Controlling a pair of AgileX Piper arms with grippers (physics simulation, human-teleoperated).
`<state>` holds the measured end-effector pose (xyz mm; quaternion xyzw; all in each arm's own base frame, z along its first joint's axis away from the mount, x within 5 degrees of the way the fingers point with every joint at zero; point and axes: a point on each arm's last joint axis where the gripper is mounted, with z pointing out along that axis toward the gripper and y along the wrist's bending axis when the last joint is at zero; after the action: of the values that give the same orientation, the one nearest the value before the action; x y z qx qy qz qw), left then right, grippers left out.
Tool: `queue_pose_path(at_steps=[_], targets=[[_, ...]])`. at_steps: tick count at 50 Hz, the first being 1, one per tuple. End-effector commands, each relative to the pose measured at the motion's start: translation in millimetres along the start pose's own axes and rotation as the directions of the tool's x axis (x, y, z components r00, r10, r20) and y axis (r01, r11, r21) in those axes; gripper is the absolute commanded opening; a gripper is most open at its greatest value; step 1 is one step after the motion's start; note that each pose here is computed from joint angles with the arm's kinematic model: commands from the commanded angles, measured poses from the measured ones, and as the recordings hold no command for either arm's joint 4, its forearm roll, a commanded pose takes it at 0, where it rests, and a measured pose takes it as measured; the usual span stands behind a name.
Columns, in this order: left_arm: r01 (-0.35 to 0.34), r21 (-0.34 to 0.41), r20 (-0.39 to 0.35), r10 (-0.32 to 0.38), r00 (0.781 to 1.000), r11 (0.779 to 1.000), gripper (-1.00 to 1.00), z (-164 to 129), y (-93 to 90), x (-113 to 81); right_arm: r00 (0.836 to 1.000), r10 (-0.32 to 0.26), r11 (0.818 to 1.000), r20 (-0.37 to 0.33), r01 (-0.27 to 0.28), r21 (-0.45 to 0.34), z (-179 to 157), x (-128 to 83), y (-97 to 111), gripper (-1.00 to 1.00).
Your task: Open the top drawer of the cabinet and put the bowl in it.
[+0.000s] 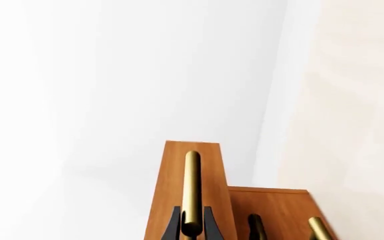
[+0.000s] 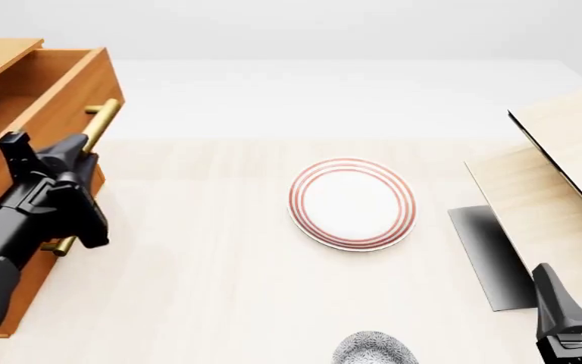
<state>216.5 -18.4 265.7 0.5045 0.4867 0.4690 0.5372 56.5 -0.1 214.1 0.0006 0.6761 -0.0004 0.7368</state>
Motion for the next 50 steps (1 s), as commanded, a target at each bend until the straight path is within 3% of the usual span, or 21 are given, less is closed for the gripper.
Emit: queue_pose_path(at_steps=[1, 19, 20, 22, 36, 50], targets=[[-0.010, -0.028, 0.085, 0.013, 0.996, 1.000, -1.00, -6, 4.4, -18.2, 1.000, 0.000, 1.000, 0.000, 0.000, 0.000, 0, 0, 0, 1.00], [0.001, -0.060, 0.143, 0.007, 0.990, 0.998, -1.00, -18, 17.2, -29.3, 1.000, 0.000, 1.000, 0.000, 0.000, 0.000, 0, 0, 0, 1.00], [-0.003, -0.060, 0.144, 0.012, 0.989, 0.998, 1.00, -20, 15.4, -29.2, 1.000, 0.000, 1.000, 0.000, 0.000, 0.000, 0, 0, 0, 1.00], [0.027, -0.073, 0.170, -0.015, 0.985, 0.997, 1.00, -22, 23.2, -34.0, 1.000, 0.000, 1.000, 0.000, 0.000, 0.000, 0, 0, 0, 1.00], [0.018, -0.084, 0.199, -0.001, 0.980, 0.996, 1.00, -32, 25.9, -38.3, 1.000, 0.000, 1.000, 0.000, 0.000, 0.000, 0, 0, 0, 1.00], [0.071, -0.098, 0.248, -0.045, 0.968, 0.993, 1.00, -39, 41.3, -45.8, 1.000, 0.000, 1.000, 0.000, 0.000, 0.000, 0, 0, 0, 1.00]])
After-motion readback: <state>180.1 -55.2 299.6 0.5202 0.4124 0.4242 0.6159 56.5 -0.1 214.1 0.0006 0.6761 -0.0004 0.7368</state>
